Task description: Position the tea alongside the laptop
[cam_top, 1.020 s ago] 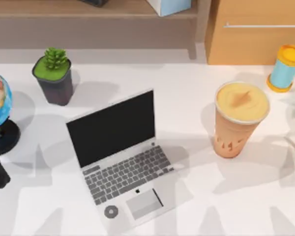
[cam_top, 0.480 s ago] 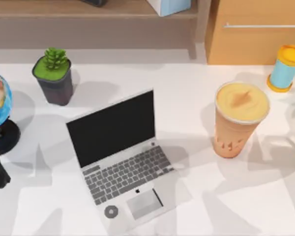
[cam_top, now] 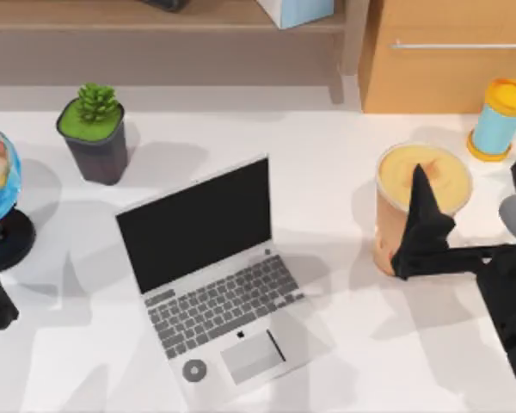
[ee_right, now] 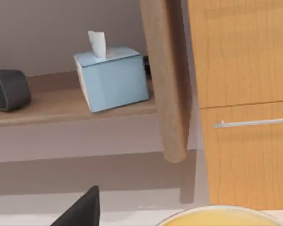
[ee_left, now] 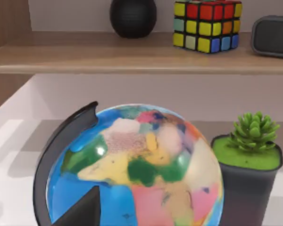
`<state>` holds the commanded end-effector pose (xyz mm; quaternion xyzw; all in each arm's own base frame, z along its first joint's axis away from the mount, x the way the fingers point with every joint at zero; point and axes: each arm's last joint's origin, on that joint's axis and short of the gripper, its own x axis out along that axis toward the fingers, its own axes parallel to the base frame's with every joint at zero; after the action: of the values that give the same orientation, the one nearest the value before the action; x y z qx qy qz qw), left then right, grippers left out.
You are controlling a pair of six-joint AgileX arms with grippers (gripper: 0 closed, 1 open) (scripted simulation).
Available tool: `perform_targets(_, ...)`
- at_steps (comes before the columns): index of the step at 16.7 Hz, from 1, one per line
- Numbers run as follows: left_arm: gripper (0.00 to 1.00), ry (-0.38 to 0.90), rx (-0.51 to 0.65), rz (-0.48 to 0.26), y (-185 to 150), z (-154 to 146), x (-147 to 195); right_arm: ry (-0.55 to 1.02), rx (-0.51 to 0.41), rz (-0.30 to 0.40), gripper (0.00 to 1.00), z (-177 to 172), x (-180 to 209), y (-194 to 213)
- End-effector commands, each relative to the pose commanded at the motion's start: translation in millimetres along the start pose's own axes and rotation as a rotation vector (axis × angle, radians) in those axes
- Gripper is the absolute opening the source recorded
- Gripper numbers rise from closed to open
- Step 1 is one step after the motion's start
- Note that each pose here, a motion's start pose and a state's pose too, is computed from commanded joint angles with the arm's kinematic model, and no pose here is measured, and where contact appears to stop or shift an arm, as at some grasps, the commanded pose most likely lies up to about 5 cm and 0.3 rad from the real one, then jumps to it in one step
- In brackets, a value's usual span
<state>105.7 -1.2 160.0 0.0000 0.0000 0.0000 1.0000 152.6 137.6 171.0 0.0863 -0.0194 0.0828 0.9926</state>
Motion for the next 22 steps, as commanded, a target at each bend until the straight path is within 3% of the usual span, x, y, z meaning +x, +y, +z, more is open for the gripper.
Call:
perform_targets(9, 1.0, 0.0, 0.0, 0.0, 0.0, 0.0, 0.0, 0.131, -0.158, -0.178, 1.0, -88.2, -15.0, 26.3)
perform_targets(17, 1.0, 0.0, 0.0, 0.0, 0.0, 0.0, 0.0, 0.139, -0.179, -0.194, 1.0, -93.3, -15.8, 25.3)
perform_targets(22, 1.0, 0.0, 0.0, 0.0, 0.0, 0.0, 0.0, 0.137, -0.176, -0.191, 1.0, -97.3, 22.2, 23.6)
